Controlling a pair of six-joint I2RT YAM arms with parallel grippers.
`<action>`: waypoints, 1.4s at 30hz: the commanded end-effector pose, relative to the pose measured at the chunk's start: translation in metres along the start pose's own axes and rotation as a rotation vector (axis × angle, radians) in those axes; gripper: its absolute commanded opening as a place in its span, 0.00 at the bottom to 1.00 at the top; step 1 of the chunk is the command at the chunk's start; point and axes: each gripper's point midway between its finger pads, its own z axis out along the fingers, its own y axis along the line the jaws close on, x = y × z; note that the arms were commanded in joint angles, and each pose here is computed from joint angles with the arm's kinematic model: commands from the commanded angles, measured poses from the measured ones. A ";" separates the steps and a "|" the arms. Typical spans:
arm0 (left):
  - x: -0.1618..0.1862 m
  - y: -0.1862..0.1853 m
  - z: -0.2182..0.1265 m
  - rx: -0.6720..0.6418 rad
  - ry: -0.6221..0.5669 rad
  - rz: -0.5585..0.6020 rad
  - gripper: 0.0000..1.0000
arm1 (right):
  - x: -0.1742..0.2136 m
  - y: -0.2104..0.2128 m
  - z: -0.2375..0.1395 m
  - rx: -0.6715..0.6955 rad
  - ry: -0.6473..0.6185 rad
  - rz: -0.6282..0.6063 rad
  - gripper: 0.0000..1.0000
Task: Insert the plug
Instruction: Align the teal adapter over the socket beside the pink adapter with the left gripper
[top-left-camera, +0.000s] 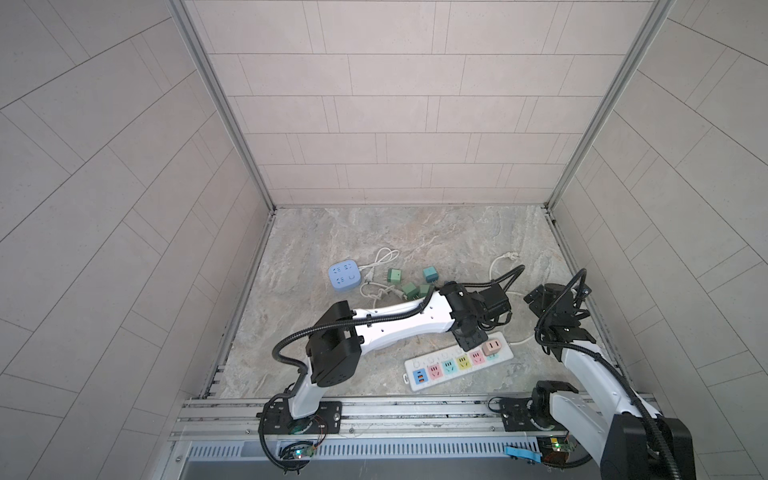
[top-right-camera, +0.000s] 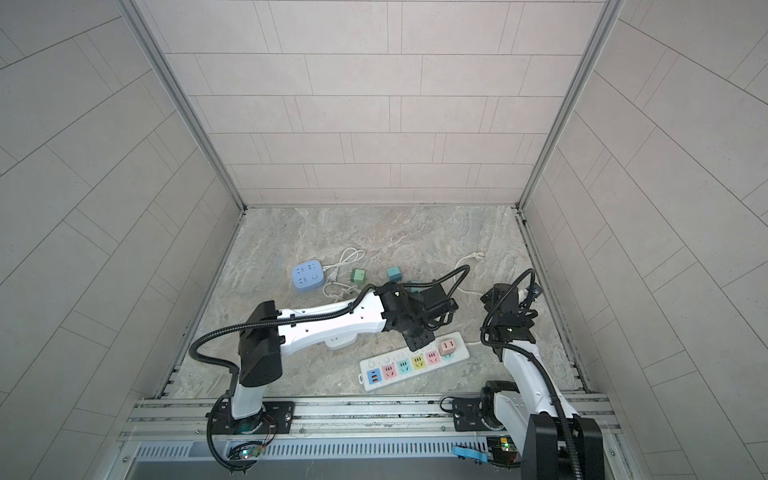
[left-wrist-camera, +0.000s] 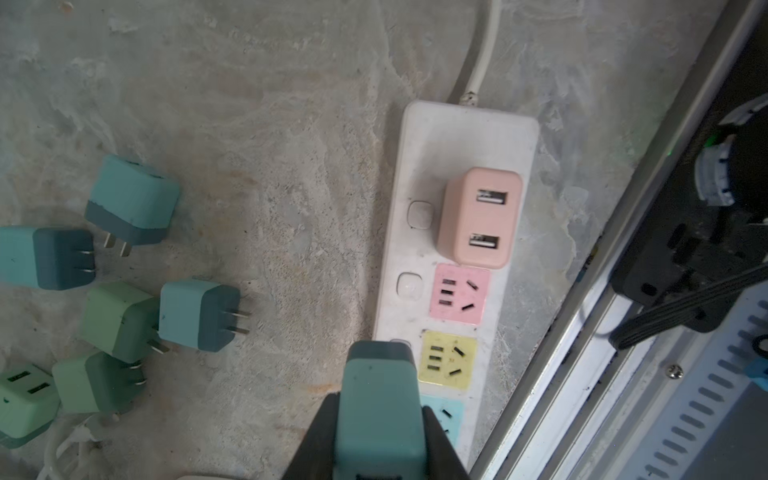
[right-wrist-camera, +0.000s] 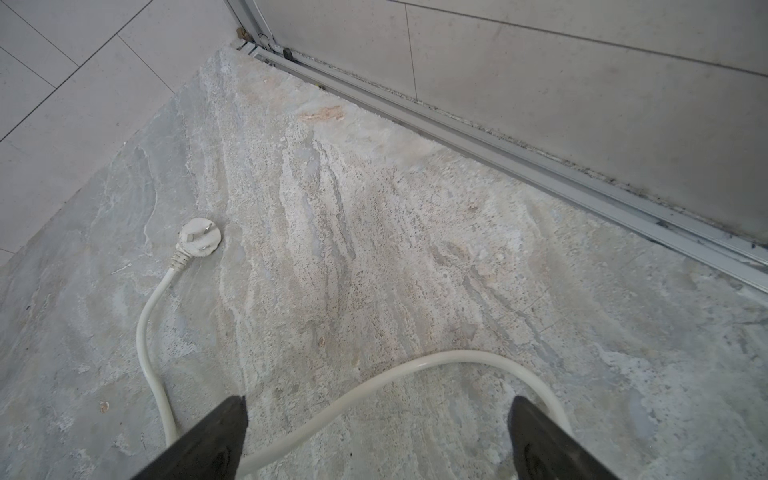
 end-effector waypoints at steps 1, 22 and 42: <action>0.013 -0.004 0.000 0.009 0.089 -0.020 0.00 | 0.001 -0.005 -0.001 0.015 -0.003 0.021 1.00; 0.000 -0.020 0.015 0.066 0.113 0.004 0.00 | 0.001 -0.006 0.000 0.023 -0.001 0.027 0.99; -0.002 -0.048 0.032 0.103 0.128 0.038 0.00 | 0.002 -0.007 -0.001 0.024 -0.001 0.029 0.98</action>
